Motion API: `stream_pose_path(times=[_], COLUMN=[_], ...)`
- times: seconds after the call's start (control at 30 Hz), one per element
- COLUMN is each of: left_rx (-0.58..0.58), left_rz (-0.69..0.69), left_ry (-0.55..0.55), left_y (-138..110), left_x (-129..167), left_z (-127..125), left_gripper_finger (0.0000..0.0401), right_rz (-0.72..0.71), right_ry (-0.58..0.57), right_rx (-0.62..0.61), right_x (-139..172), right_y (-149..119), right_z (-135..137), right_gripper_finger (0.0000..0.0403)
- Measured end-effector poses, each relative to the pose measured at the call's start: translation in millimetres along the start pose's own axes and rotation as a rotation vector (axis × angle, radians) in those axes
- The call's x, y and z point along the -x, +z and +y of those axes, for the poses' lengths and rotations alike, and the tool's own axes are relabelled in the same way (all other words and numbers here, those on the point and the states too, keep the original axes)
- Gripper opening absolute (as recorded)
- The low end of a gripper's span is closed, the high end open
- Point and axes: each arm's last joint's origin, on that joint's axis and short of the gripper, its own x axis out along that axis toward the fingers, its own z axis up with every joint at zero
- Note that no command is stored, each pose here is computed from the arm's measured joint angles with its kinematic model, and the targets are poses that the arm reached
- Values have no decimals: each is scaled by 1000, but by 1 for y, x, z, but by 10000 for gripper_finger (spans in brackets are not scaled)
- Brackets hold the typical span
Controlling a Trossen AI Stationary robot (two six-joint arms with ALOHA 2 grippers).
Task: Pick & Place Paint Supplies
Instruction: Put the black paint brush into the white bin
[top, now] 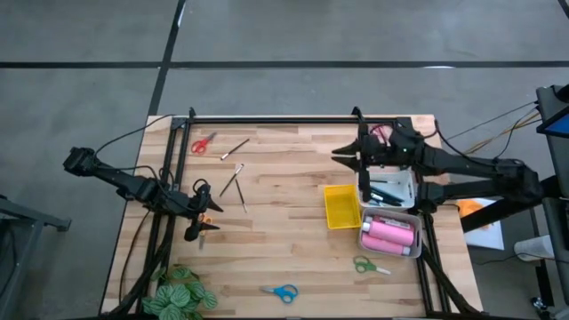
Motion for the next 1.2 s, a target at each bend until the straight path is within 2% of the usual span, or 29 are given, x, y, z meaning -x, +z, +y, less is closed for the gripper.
stream_pose_path(times=[0.13,0.27,0.57,1.2], left_rx=[0,0,0,0], left_rz=[0,0,0,0], left_ry=[0,0,0,0], left_y=[0,0,0,0], left_x=[0,0,0,0], left_z=[0,0,0,0], left_gripper_finger=[300,300,300,300], right_rz=[-84,-86,-83,-83], right_ry=[1,-36,-41,-49], right_rx=[-6,-52,3,-1], right_x=[2,4,4,4], right_y=[-7,-12,-13,-13], right_z=[-14,-22,-23,-23], right_gripper_finger=[83,83,83,83])
